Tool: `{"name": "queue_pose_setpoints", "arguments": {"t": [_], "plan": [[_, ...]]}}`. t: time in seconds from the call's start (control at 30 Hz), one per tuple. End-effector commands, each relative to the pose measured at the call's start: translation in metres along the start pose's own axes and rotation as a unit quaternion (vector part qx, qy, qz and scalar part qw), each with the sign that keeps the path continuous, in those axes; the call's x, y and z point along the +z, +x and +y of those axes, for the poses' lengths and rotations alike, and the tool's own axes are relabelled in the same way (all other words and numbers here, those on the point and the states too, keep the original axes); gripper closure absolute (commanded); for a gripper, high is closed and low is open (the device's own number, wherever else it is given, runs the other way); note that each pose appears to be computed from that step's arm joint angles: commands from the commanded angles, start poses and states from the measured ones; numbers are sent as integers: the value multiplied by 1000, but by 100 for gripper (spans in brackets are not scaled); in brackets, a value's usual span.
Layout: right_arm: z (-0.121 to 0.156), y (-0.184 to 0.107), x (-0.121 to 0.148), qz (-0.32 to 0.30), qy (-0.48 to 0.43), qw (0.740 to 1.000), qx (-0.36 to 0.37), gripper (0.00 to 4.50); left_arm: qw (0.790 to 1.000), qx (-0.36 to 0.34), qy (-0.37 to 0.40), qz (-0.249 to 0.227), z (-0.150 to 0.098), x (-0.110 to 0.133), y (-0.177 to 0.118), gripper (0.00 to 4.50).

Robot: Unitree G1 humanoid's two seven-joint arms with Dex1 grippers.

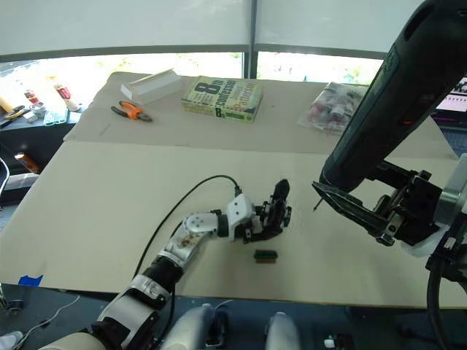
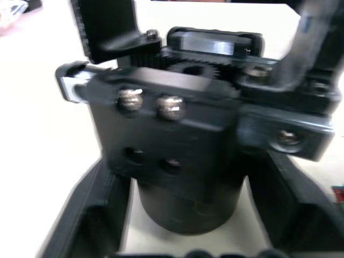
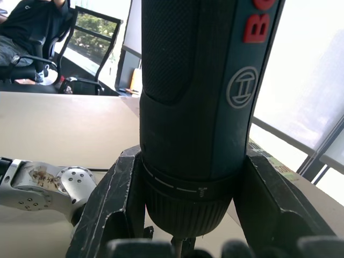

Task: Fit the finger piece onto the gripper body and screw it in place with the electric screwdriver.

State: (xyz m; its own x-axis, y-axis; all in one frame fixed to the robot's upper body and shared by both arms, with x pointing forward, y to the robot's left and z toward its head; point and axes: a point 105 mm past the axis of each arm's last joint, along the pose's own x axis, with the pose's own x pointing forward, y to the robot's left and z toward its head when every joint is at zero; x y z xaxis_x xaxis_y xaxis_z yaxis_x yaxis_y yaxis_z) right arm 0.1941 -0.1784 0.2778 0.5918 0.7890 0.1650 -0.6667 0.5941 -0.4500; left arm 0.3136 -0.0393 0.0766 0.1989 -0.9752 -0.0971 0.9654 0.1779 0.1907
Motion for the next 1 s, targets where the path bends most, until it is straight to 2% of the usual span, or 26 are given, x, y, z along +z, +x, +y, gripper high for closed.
{"name": "queue_pose_setpoints", "arguments": {"t": [0.03, 0.13, 0.3, 0.6, 1.0], "plan": [[0, -5, 12, -20, -23, 1000, -6, 257, 1000, -14, 12, -19, -2, 10, 4, 208], [1, -6, 11, -19, -23, 1000, -7, 257, 999, -17, 17, -30, 0, 14, 4, 208], [3, -7, 9, -16, -19, 1000, -5, 257, 996, -67, 27, -53, 3, 25, 4, 208], [4, -5, 10, -15, -19, 1000, -2, 257, 994, -78, 65, -32, 22, 22, -1, 208], [5, -1, 11, -13, -17, 1000, -3, 257, 995, -95, 24, 16, 23, 4, -1, 208]]}}
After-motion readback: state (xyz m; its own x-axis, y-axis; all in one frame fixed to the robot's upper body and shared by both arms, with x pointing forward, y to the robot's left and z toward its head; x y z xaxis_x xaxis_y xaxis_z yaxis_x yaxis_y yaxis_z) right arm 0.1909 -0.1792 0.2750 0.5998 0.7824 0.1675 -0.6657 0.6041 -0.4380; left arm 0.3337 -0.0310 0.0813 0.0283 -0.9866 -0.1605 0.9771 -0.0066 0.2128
